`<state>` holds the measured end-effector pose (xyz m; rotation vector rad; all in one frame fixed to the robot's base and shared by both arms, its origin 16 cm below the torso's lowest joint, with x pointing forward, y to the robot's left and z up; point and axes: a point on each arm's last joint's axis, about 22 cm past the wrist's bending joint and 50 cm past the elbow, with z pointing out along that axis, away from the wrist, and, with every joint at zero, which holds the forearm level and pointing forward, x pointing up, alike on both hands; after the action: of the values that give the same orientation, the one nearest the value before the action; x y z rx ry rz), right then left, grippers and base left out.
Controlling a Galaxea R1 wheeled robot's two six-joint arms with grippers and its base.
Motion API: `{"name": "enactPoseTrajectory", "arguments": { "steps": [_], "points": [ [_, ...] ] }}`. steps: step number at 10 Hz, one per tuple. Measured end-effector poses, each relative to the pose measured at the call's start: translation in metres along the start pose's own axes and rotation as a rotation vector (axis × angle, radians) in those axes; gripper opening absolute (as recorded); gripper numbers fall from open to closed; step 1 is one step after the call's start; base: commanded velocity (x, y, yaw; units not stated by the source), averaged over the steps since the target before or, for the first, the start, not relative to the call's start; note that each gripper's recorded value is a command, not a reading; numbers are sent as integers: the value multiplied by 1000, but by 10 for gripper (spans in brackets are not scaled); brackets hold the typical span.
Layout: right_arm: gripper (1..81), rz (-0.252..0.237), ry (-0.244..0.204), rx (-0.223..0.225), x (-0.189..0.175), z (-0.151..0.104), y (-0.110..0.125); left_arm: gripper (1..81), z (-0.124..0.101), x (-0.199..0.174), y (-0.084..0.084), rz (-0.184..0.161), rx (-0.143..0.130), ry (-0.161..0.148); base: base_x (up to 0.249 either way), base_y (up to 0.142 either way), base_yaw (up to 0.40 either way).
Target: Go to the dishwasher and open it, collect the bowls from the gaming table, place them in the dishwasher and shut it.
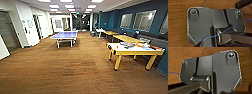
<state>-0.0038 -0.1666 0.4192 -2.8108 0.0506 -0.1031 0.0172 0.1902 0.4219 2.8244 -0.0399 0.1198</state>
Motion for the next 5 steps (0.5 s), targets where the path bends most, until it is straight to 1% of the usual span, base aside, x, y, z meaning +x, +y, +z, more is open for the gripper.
{"name": "enactPoseTrajectory", "arguments": {
  "steps": [5],
  "points": [
    [811, -1, 1, 0, 1, 0, 0, 811, 1, 0, 5, 0, -6, 1, 185, 0, 0]
  ]
}}
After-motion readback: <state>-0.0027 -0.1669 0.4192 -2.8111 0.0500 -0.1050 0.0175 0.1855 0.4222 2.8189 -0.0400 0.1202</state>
